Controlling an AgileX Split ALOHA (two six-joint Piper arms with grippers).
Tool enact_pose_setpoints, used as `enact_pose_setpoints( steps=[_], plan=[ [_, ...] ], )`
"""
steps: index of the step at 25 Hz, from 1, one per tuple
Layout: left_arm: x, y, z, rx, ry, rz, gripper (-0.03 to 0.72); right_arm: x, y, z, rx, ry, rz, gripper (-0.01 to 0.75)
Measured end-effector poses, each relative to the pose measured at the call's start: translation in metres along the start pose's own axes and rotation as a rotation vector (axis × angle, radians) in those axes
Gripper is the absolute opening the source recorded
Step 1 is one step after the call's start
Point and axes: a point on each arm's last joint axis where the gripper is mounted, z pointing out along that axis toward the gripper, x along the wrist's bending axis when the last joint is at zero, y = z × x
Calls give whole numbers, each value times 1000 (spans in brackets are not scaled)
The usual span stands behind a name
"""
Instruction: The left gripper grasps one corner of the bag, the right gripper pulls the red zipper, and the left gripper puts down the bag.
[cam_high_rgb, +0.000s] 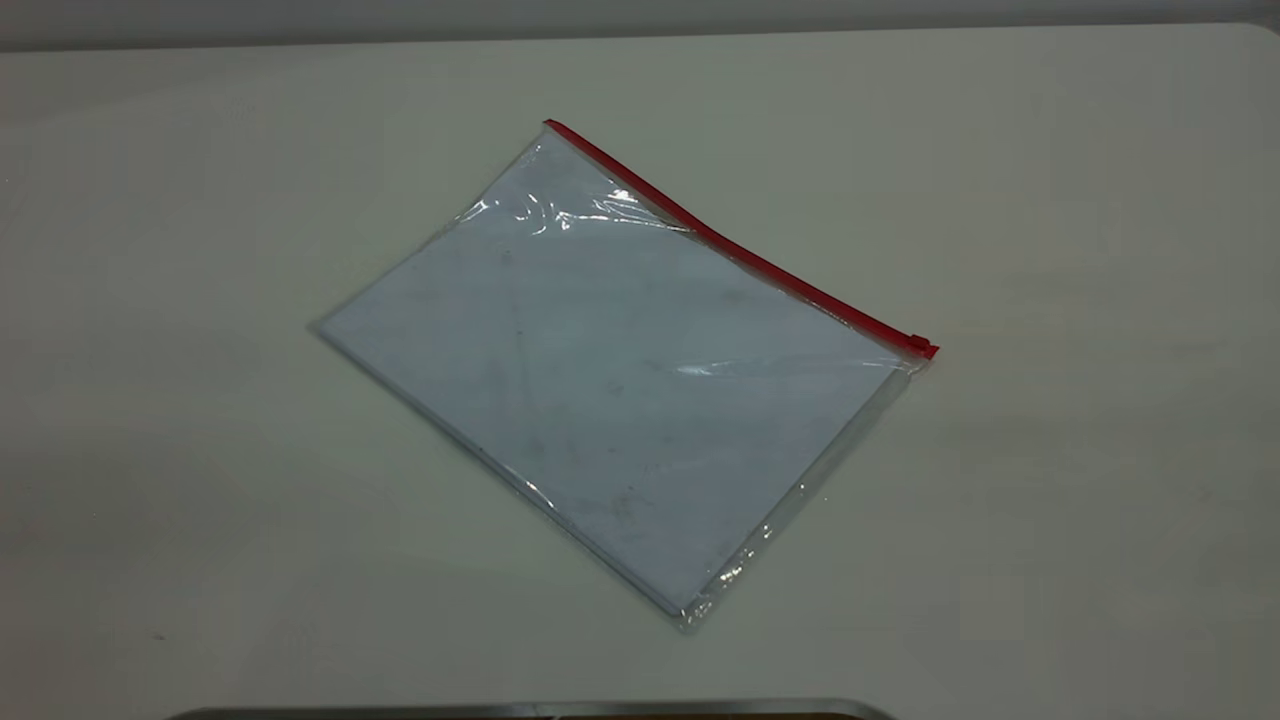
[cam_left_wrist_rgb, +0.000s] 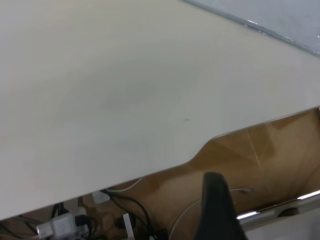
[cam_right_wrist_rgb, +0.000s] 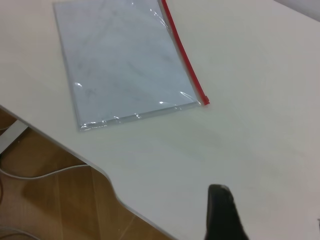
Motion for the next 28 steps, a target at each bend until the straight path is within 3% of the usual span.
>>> enact_pose_setpoints(
  steps=[15,28],
  plan=[
    [-6,-26,-20,-240,68,-7,569,0,0,0,-1,0,0,380],
    [-6,-27,-20,-241,67,-8,569,0,0,-1,-9,-21,11,285]
  ],
)
